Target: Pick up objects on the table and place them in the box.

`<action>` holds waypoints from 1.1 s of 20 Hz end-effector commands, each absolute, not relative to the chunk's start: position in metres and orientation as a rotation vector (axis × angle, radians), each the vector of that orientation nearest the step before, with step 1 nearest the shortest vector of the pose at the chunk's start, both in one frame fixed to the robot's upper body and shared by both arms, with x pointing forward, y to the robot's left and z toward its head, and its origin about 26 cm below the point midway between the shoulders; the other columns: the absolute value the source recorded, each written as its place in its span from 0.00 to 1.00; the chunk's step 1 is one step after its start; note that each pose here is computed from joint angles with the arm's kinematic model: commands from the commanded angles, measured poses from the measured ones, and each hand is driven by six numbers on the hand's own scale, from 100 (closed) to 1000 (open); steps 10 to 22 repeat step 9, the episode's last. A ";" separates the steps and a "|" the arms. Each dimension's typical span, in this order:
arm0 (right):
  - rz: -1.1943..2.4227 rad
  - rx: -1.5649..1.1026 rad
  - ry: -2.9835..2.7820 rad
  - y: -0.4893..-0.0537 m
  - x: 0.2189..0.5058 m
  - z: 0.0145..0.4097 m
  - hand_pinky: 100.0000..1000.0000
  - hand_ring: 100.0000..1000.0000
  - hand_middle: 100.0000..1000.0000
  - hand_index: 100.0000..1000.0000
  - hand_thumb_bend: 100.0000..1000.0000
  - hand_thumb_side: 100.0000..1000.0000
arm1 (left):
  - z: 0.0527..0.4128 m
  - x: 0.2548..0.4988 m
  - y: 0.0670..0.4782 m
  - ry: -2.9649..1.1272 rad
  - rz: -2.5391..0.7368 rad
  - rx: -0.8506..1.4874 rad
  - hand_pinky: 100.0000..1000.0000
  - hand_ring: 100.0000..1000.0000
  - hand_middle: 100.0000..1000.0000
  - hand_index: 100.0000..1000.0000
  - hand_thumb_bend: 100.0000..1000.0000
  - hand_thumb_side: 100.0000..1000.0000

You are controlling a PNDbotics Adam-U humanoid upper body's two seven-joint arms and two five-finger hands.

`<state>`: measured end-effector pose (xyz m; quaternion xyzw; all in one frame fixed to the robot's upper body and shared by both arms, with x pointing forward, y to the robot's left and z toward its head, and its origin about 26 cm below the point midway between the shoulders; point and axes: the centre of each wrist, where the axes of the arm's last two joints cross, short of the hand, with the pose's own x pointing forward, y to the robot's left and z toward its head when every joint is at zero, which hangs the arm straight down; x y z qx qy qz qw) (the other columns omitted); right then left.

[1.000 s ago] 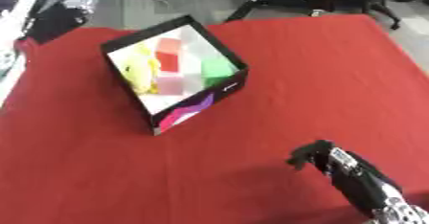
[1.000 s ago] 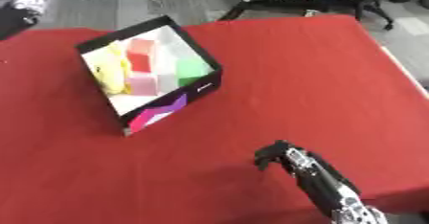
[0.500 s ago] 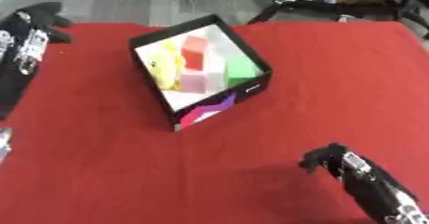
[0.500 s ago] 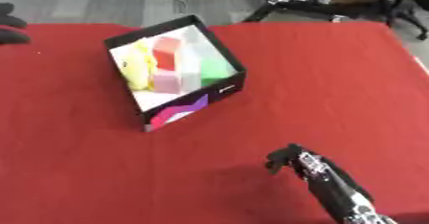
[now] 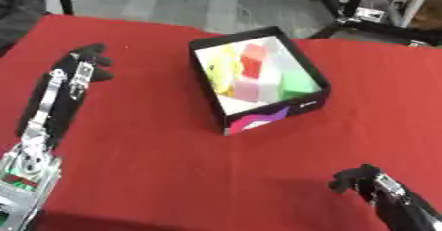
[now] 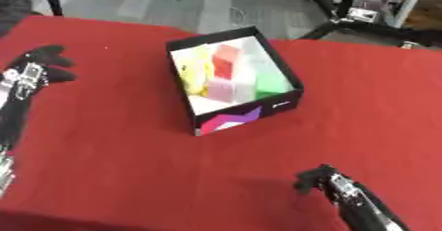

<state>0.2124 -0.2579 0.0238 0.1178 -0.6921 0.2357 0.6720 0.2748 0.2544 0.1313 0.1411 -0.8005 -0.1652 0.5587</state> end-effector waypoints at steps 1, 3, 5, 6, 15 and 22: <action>0.533 0.258 -1.573 -0.261 0.212 0.027 1.00 0.72 0.46 0.67 0.00 1.00 | 0.141 0.276 0.248 -1.925 -0.385 0.309 0.74 0.58 0.60 0.82 0.00 0.93; 0.529 0.249 -1.579 -0.262 0.212 0.028 1.00 0.72 0.46 0.67 0.00 1.00 | 0.143 0.277 0.243 -1.932 -0.380 0.283 0.74 0.58 0.60 0.81 0.00 0.94; 0.534 0.250 -1.590 -0.262 0.212 0.030 1.00 0.72 0.46 0.67 0.00 1.00 | 0.145 0.279 0.238 -1.938 -0.378 0.259 0.74 0.58 0.60 0.81 0.00 0.94; 0.536 0.250 -1.595 -0.263 0.213 0.031 1.00 0.72 0.46 0.67 0.00 1.00 | 0.147 0.280 0.236 -1.944 -0.375 0.250 0.74 0.58 0.60 0.81 0.00 0.94; 0.527 0.250 -1.593 -0.262 0.213 0.031 1.00 0.72 0.46 0.67 0.00 1.00 | 0.147 0.283 0.231 -1.948 -0.346 0.226 0.74 0.58 0.59 0.81 0.00 0.95; 0.527 0.250 -1.593 -0.262 0.213 0.031 1.00 0.72 0.46 0.67 0.00 1.00 | 0.147 0.283 0.231 -1.948 -0.346 0.226 0.74 0.58 0.59 0.81 0.00 0.95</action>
